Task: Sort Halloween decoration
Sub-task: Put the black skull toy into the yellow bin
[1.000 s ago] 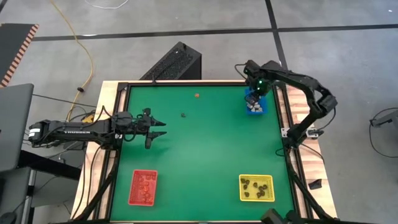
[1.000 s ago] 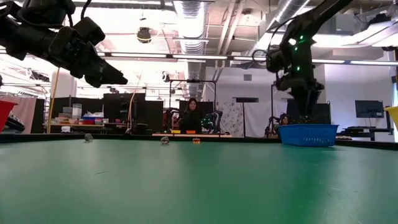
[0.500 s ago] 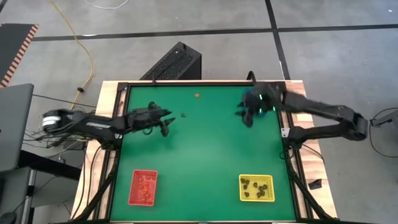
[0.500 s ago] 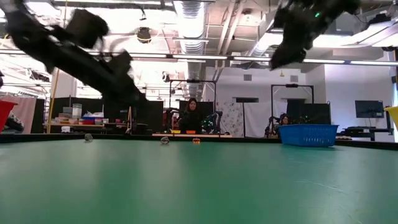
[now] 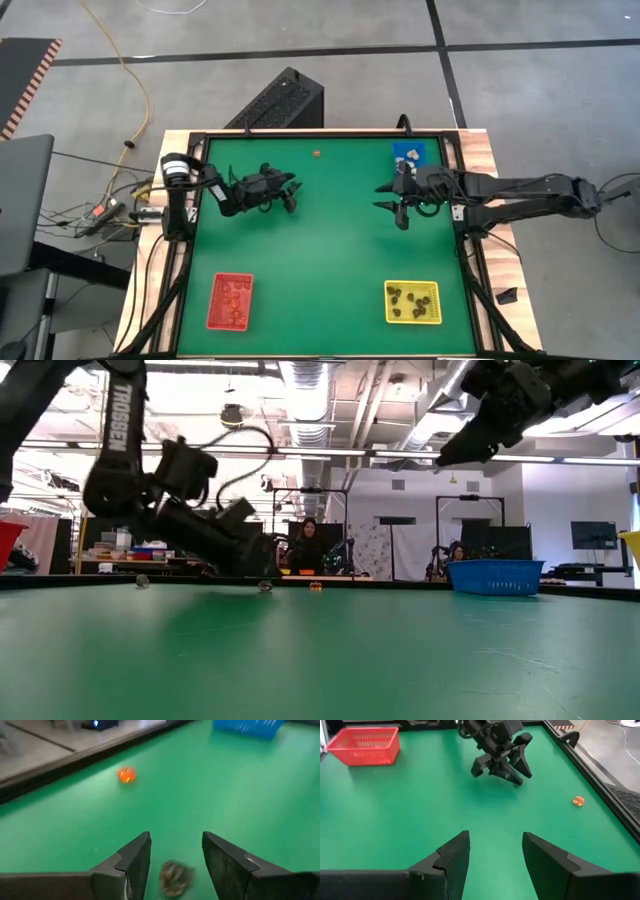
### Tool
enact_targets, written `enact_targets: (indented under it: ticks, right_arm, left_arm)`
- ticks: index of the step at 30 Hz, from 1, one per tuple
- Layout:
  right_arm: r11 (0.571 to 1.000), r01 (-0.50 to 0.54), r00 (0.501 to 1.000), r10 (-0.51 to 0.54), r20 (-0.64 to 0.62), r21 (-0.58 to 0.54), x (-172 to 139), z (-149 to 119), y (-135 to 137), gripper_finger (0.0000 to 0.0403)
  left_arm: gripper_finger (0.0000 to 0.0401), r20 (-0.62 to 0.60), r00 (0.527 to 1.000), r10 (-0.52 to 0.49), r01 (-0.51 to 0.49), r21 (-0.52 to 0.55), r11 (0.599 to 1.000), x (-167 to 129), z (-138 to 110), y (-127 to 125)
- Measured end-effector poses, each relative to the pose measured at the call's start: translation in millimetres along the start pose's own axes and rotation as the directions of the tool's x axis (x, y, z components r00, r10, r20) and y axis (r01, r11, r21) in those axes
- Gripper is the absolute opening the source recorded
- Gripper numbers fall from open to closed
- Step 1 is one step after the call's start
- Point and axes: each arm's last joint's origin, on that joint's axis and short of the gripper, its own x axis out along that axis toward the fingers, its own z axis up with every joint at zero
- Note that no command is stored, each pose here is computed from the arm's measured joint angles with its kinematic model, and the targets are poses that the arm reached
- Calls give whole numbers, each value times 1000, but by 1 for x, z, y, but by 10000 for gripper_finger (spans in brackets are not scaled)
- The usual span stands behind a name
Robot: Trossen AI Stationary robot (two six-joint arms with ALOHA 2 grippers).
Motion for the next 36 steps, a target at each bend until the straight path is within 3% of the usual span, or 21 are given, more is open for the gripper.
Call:
enact_targets:
  ticks: [7, 14, 22, 29, 33, 36]
  right_arm:
    - [999, 1, 1000, -2, -21, -36, 0, -2, 0, 204]
    - [999, -1, 999, -1, -37, -36, 0, -4, 0, 199]
    - [999, -2, 999, 0, -36, -49, 0, -3, 0, 196]
    - [999, -7, 999, 5, -32, -53, 0, -3, 0, 196]
    - [999, -6, 1000, 5, -20, -52, -2, -2, 0, 196]
    - [999, -5, 1000, 5, -4, -51, -6, -1, 0, 196]
  left_arm:
    - [168, -105, 993, 52, -46, 57, 997, 17, -16, -2]
    - [165, -207, 976, 73, -66, 41, 997, 14, -27, 0]
    - [92, -249, 962, 113, -125, -32, 992, 5, -35, 2]
    - [88, -237, 965, 113, -127, -47, 991, 4, -35, 2]
    - [88, -118, 993, -3, -15, -148, 989, 5, -19, -7]
    - [88, 37, 973, -227, 230, -247, 941, 11, 5, -37]
